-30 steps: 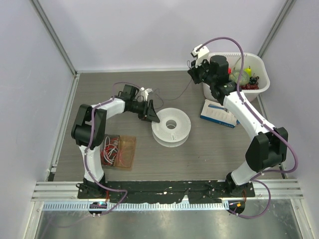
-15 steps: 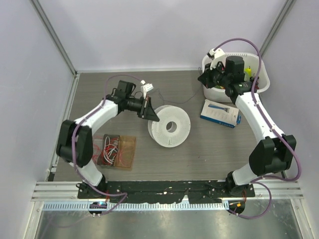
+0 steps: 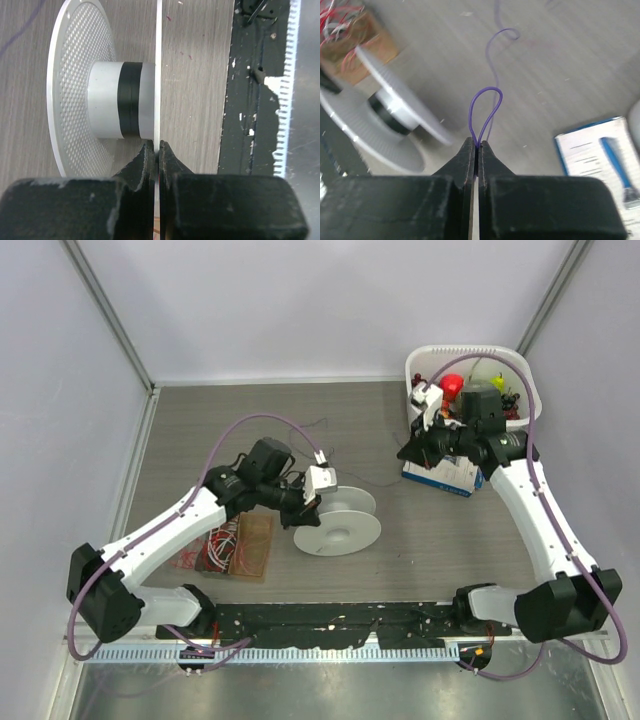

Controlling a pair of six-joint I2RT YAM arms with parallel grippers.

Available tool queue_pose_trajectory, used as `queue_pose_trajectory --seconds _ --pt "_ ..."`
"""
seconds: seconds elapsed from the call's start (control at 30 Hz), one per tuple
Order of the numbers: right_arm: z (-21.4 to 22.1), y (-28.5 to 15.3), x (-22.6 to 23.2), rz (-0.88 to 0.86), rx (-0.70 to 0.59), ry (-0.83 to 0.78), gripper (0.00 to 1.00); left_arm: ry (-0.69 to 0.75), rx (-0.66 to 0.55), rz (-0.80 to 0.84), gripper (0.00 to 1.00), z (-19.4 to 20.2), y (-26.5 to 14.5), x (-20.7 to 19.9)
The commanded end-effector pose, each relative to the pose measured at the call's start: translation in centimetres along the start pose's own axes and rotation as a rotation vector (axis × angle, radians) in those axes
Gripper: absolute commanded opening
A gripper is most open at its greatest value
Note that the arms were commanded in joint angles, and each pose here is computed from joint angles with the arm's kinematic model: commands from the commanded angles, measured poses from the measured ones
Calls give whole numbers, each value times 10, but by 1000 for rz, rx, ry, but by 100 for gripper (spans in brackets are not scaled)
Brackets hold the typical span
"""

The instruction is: Wrap the cables

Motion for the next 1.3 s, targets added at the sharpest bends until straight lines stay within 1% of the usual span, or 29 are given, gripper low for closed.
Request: queue_pose_trajectory --seconds 0.0,0.07,0.2,0.23,0.37,0.47,0.53,0.6,0.67,0.7,0.77,0.8,0.9,1.0,1.17,1.27 --pt "39 -13 38 -182 95 -76 1 146 83 -68 0 4 2 1" --pt "51 -14 48 -208 125 -105 1 158 80 -73 0 0 3 -2" --pt "68 -16 66 -256 174 -152 1 188 69 -74 4 -6 4 -7" --pt "72 -16 67 -260 184 -162 1 191 60 -73 6 -8 3 -9" --pt "83 -17 79 -292 230 -175 1 202 61 -74 20 -10 2 -12" --pt "83 -17 84 -303 234 -190 1 204 51 -58 42 -15 -3 -15" --pt "82 -14 84 -305 235 -205 1 176 20 -64 60 -25 -10 -17" --pt "80 -11 84 -313 237 -220 1 133 -55 -52 69 -37 -24 -18" --pt "78 -8 84 -323 248 -247 1 87 -172 -50 75 -50 -41 -17" --pt "78 -8 84 -328 258 -261 1 45 -225 -92 78 -52 -52 -8" --pt "77 -7 80 -334 279 -337 1 44 -316 -168 81 -57 -67 5" --pt "76 -6 79 -353 298 -369 1 62 -330 -202 83 -54 -70 10" --pt "80 -11 82 -425 368 -429 1 173 -310 -292 87 -43 -70 21" --pt "82 -6 82 -473 460 -418 1 230 -299 -366 89 -43 -69 37" --pt "88 14 81 -527 575 -363 1 290 -264 -300 84 -39 -51 52" --pt "84 26 85 -533 575 -340 1 287 -267 -272 77 -36 -42 58"
Point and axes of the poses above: each gripper's point midway between its finger pads, its own y axis out along the fingers, its own x axis along the line the jaws close on, z = x × y, the point moved 5 cm from there along -y, back along the fingers, and after that the axes turned 15 degrees about y, right-handed, at the moved point
